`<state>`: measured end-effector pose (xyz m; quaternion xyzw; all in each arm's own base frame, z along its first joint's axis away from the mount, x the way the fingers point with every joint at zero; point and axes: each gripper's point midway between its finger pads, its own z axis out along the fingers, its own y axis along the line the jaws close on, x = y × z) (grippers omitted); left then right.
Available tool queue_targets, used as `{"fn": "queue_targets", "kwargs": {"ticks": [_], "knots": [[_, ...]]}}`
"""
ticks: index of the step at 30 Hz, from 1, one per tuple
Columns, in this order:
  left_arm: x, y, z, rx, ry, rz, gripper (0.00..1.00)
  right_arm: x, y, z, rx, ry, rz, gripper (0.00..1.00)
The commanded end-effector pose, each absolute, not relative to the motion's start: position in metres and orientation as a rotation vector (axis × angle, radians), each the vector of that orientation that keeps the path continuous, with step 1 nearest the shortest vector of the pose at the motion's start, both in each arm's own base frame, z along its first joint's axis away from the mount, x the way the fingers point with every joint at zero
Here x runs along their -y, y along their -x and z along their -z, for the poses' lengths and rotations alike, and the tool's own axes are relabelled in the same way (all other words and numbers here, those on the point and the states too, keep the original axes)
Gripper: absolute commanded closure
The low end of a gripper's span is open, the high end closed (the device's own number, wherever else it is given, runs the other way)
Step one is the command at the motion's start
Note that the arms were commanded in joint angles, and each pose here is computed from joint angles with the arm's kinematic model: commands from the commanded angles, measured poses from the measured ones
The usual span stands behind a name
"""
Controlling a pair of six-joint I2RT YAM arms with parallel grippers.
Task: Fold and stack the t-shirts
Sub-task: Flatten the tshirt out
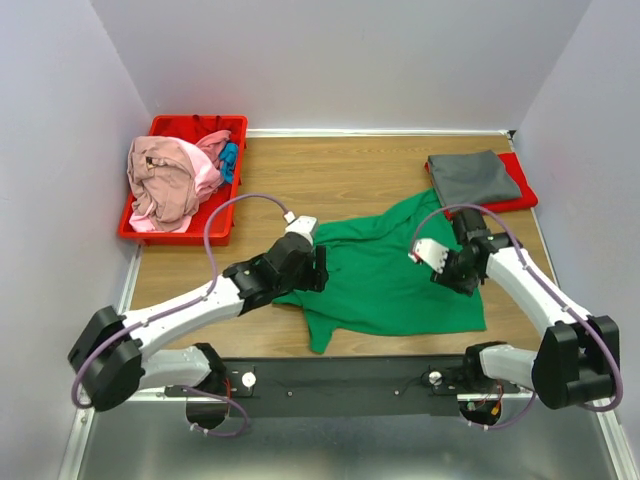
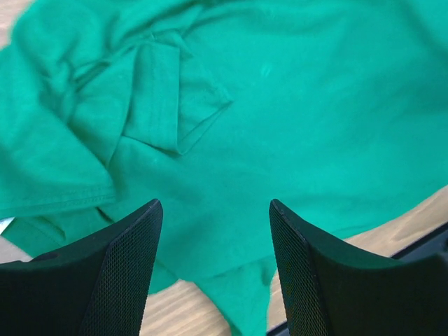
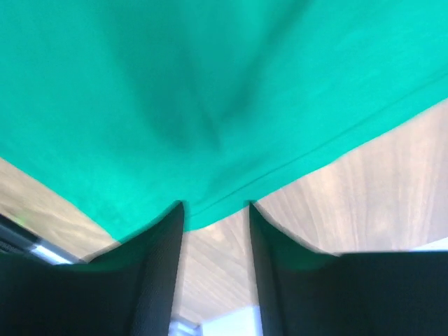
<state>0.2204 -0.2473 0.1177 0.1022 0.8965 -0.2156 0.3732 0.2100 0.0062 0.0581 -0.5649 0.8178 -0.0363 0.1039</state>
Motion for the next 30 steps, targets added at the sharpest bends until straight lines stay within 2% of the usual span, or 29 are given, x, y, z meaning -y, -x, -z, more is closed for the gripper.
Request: {"fn": "queue_targets", "kwargs": {"ticks": [1, 6, 7, 10, 30], "knots": [[0.263, -0.227, -0.115, -2.293, -0.371, 0.558, 0.3, -0.059, -0.22, -0.091, -2.322, 1.51, -0.235, 0.43], [0.264, -0.248, -0.093, -2.342, -0.4, 0.393, 0.37, -0.105, -0.232, -0.11, -2.249, 1.378, -0.545, 0.41], [0.264, -0.251, -0.09, -2.35, -0.395, 0.375, 0.43, -0.112, -0.235, -0.114, -2.227, 1.357, -0.586, 0.41], [0.265, -0.263, -0.084, -2.363, -0.377, 0.302, 0.44, -0.136, -0.237, -0.12, -2.181, 1.273, -0.758, 0.41], [0.249, -0.317, -0.065, -2.374, -0.341, -0.036, 0.55, -0.147, -0.239, -0.108, -2.16, 1.188, -0.828, 0.4]]}}
